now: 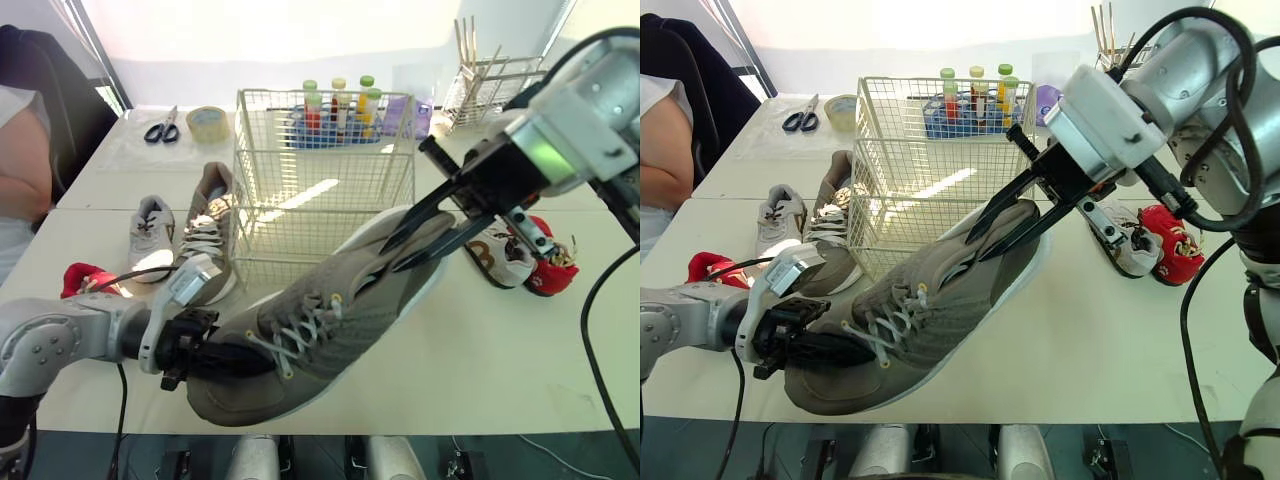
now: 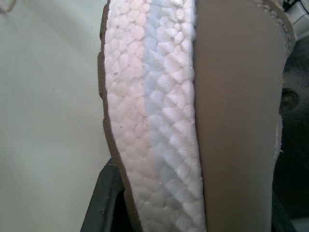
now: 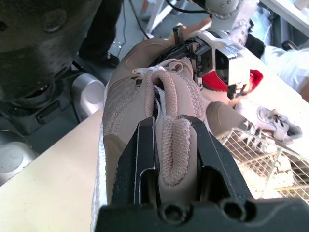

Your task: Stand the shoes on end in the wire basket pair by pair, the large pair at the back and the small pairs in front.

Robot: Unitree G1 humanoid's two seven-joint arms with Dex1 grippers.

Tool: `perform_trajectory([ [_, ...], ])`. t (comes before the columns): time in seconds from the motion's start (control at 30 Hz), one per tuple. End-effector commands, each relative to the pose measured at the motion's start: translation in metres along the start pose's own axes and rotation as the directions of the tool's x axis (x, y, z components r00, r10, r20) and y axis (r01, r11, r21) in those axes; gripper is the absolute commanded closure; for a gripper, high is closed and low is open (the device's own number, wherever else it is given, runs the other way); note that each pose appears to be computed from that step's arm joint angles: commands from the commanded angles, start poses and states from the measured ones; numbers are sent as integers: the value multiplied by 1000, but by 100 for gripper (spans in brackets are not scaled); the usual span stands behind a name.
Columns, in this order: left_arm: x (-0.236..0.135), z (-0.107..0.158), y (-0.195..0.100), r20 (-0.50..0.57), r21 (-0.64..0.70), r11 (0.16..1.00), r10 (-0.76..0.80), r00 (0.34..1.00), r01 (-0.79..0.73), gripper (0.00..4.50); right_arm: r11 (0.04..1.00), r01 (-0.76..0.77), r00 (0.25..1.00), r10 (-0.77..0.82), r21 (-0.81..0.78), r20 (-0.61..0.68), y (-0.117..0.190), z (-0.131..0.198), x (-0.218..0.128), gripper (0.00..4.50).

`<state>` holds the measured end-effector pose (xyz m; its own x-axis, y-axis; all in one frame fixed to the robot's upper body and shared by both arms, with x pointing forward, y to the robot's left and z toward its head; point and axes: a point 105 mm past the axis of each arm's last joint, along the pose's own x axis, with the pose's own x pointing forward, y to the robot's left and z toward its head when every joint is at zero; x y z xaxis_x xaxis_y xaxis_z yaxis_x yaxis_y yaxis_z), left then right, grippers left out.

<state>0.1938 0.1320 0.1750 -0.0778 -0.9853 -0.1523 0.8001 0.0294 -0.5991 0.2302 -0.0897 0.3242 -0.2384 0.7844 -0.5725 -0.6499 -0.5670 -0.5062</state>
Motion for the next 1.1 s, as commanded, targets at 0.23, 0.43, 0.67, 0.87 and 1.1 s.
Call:
perform_trajectory([
  [0.23,11,34,-33,386,98,995,-13,922,-27,345,578,719,654,-750,386,-95,-27,-49,-120,85],
  [0.43,16,61,-30,559,114,990,9,829,-87,345,380,424,562,-822,822,90,15,-73,-66,85],
  [0.67,16,79,-25,566,155,985,-23,824,-79,345,441,207,521,-805,873,283,16,-39,-21,85],
  [0.87,16,83,-20,534,178,981,-32,845,-75,345,463,148,484,-805,874,344,5,-29,-12,85],
  [1.1,23,77,-18,499,186,981,-40,866,-62,345,465,118,482,-799,877,359,-4,-29,-1,85],
])
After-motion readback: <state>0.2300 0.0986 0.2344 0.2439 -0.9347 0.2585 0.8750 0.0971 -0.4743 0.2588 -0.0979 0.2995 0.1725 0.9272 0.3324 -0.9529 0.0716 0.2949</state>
